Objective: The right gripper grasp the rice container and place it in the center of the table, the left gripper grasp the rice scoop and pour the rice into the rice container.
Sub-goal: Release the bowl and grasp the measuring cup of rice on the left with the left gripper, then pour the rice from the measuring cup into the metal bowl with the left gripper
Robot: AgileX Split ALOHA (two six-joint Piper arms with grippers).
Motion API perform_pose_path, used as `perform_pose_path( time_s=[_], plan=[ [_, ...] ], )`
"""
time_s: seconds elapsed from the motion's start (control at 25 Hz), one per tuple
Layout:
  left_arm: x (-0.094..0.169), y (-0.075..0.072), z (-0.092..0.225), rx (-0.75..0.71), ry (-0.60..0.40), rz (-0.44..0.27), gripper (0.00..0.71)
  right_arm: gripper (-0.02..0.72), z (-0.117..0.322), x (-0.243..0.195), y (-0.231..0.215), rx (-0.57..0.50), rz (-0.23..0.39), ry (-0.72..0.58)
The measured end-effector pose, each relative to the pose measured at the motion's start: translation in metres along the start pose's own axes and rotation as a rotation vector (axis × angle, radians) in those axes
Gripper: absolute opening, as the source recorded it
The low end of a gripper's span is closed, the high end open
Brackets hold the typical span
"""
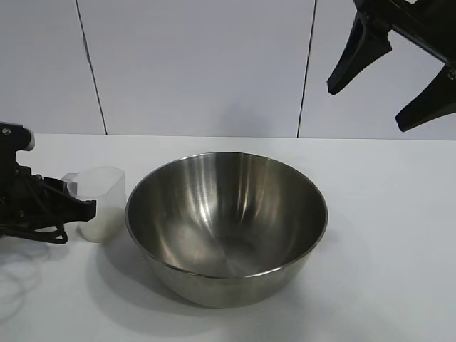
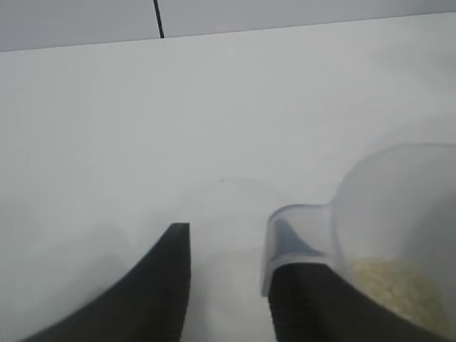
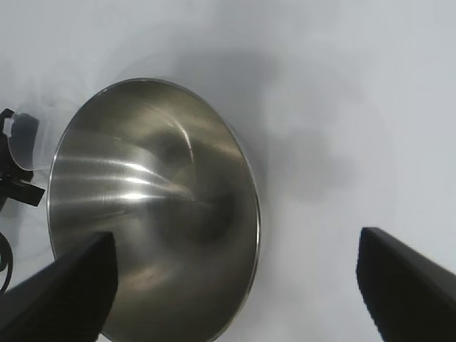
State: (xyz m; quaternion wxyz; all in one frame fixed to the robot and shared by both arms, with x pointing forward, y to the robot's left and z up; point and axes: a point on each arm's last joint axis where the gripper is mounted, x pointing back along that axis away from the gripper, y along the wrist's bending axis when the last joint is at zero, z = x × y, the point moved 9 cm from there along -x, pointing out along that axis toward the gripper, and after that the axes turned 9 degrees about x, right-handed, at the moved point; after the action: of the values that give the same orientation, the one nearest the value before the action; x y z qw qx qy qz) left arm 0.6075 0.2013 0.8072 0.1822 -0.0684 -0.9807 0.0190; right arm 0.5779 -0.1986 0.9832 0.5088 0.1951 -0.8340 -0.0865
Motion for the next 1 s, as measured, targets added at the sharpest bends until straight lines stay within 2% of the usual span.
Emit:
perform_pose_path(
  time_s=[0.08, 0.2, 0.52, 0.72, 1.0],
  plan=[
    [0.000, -0.001, 0.000, -0.001, 0.000, 0.003, 0.056, 0.631, 0.000, 0.000, 0.000, 0.000, 0.000, 0.000],
    [0.000, -0.001, 0.000, -0.006, 0.000, 0.004, 0.017, 0.631, 0.000, 0.000, 0.000, 0.000, 0.000, 0.000],
    [0.002, -0.002, -0.011, -0.014, -0.027, 0.010, 0.009, 0.631, 0.000, 0.000, 0.000, -0.001, 0.000, 0.000],
    [0.006, -0.014, -0.033, -0.092, -0.084, 0.065, 0.009, 0.631, 0.000, 0.000, 0.000, -0.001, 0.000, -0.001],
    [0.014, -0.023, -0.059, -0.138, -0.156, 0.103, 0.009, 0.631, 0.000, 0.000, 0.000, -0.001, 0.000, -0.001]
  ],
)
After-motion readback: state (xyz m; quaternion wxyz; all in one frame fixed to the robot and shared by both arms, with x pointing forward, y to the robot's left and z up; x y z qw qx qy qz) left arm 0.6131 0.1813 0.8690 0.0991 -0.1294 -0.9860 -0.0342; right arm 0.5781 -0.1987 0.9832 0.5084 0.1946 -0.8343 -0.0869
